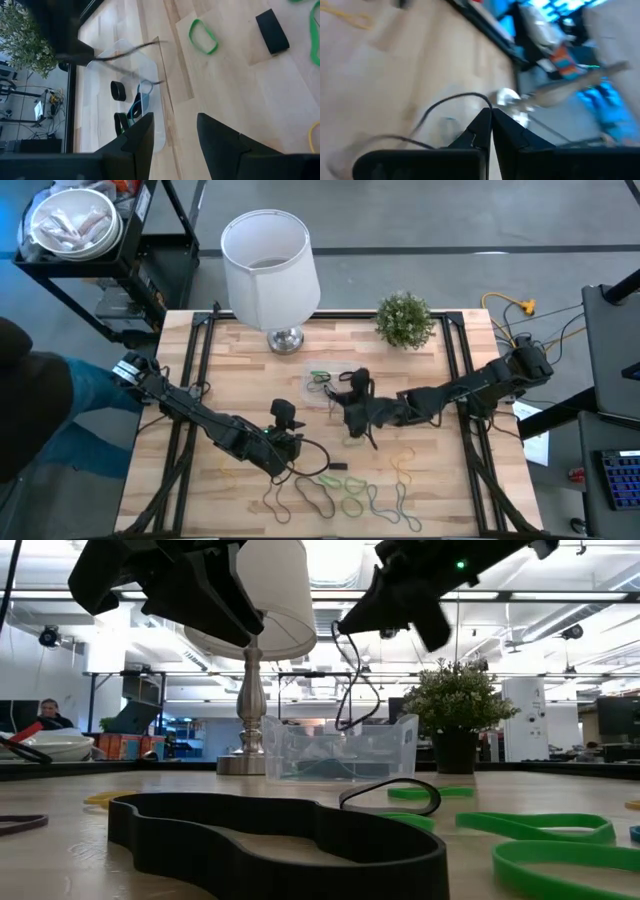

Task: Pick and place rubber bands into bin
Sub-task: Put the purple rubber band into the transparent bin

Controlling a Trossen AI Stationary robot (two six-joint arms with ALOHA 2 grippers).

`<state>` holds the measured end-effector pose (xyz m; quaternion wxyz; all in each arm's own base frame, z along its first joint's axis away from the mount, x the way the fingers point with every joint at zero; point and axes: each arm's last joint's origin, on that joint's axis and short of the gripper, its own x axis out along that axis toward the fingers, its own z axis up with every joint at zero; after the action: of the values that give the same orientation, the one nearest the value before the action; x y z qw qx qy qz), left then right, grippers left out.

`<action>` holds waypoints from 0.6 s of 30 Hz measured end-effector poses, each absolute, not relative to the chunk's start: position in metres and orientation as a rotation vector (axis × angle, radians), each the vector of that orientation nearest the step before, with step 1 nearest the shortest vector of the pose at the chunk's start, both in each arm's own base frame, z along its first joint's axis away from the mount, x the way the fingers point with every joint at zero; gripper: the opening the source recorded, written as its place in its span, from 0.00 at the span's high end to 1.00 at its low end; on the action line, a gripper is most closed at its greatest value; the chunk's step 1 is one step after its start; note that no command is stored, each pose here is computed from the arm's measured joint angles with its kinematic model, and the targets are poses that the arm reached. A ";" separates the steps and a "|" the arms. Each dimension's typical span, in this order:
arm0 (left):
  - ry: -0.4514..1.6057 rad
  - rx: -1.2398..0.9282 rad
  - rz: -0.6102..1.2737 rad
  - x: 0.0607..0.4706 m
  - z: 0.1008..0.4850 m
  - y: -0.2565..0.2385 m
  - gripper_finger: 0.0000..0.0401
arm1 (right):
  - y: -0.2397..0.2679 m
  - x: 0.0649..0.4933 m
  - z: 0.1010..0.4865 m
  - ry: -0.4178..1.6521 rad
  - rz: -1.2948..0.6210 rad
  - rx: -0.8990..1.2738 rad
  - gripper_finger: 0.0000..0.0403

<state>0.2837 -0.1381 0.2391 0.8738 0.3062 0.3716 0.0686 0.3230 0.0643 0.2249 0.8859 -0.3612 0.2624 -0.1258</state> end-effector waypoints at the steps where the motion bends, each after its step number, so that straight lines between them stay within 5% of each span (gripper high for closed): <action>1: 0.776 0.640 0.143 0.284 0.239 -0.138 0.66 | 0.061 0.324 0.227 0.540 -0.287 -0.763 0.98; 18: 0.769 0.650 0.120 0.280 0.239 -0.145 0.66 | -0.014 0.326 0.213 0.672 -0.382 -0.496 0.98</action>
<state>0.2800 -0.1452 0.2391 0.8743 0.3112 0.3682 0.0572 0.3262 -0.0137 0.2126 0.8963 -0.2395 0.3244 -0.1845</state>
